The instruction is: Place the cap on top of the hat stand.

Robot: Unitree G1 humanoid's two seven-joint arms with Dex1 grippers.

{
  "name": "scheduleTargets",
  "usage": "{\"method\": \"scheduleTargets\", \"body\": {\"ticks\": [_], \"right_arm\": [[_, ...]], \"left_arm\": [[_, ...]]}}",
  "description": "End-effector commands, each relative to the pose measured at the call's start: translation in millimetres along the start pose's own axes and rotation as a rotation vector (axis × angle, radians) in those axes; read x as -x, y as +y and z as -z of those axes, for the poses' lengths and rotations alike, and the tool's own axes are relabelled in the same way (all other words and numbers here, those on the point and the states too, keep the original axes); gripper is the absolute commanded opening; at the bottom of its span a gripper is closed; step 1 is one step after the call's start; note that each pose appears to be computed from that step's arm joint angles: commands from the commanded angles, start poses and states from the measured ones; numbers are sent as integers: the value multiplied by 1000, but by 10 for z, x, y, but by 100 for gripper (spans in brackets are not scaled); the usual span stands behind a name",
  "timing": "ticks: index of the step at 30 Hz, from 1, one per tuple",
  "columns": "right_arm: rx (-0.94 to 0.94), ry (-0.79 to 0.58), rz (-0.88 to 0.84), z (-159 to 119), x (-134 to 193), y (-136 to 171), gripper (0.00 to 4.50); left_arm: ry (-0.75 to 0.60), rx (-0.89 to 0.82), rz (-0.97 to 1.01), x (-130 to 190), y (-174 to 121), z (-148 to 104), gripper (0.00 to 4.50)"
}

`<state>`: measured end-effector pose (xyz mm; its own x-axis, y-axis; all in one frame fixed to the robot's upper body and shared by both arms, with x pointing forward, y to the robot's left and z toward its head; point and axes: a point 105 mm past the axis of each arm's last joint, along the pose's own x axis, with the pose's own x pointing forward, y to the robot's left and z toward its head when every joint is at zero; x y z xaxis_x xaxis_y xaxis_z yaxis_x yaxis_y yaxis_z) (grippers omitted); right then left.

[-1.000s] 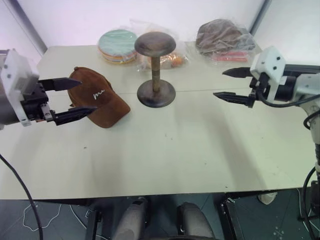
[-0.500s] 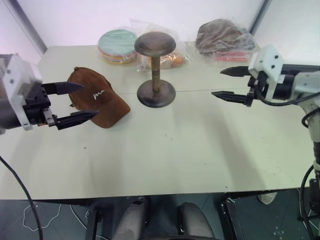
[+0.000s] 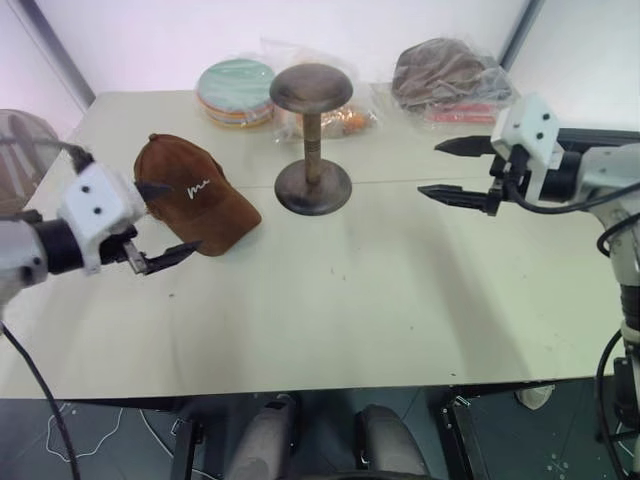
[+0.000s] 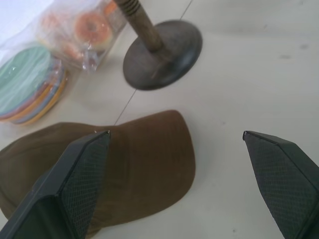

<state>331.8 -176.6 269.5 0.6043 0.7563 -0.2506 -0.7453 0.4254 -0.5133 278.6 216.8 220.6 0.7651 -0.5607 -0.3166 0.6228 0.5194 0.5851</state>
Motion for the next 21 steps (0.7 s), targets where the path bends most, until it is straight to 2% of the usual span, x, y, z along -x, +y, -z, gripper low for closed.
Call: {"method": "scheduleTargets", "body": {"ticks": [1, 4, 9, 15, 21], "right_arm": [[41, -37, 9, -144, 30, 9, 351], [36, -34, 7, -130, 24, 23, 351], [37, -28, 4, -139, 21, 34, 351], [37, -25, -12, -160, 10, 62, 351], [40, -22, -24, -175, -3, 67, 351]], "left_arm": [[-7, -128, -41, -156, -125, -22, 448], [-15, -151, -60, -364, -332, 69, 448], [26, -318, -99, -573, -587, 247, 448], [92, -605, -275, -689, -589, 380, 448], [164, -671, -415, -739, -516, 562, 448]]}}
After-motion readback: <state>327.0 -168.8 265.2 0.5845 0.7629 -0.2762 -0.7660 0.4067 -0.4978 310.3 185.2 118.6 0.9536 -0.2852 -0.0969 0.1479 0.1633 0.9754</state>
